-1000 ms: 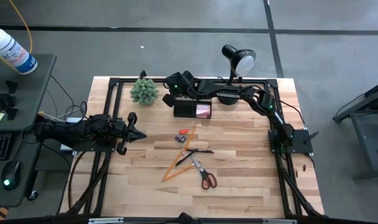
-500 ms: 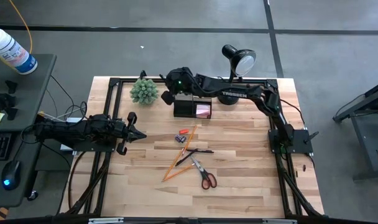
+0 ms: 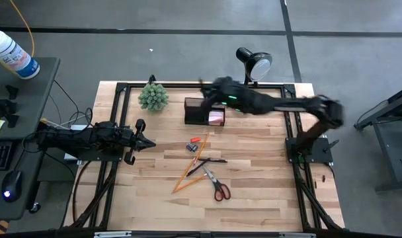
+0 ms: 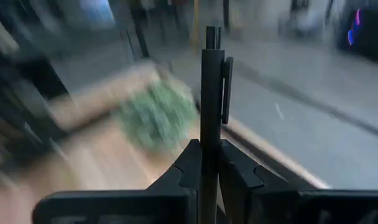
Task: Pick and place office supplies into organizer
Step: Put the bottom black pen into the desk organizer
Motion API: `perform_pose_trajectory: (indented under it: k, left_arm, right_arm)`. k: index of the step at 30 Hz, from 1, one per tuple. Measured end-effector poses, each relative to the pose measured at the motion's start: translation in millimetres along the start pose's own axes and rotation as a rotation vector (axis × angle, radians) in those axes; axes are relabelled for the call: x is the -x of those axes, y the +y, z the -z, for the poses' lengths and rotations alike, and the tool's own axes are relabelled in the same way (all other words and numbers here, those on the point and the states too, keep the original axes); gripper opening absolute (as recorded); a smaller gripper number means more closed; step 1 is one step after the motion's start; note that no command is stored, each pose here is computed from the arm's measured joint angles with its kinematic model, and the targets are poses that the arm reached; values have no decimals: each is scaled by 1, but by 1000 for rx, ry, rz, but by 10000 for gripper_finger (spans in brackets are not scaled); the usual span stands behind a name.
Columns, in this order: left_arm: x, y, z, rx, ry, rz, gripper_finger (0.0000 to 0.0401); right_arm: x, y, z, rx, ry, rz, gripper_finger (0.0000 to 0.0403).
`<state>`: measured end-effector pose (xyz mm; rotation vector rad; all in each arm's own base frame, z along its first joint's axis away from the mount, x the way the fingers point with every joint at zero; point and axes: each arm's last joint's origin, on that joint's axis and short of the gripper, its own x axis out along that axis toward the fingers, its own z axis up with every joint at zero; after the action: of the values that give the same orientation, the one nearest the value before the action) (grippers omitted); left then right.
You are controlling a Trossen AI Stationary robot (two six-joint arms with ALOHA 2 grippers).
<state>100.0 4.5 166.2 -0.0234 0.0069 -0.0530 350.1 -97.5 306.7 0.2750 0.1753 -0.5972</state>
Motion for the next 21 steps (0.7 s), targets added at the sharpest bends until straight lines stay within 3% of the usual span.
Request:
perform_pose_trajectory:
  k: [3,9,21]
  left_arm:
    - [0,0,0,9,1,-11,1]
    - [0,2,1,35,7,-58,1]
    - [0,3,2,24,15,-100,1]
  right_arm:
    - [37,-3,-1,-22,-194,-73,24]
    - [56,-4,14,31,-207,-87,24]
    - [-22,0,54,81,-253,-55,24]
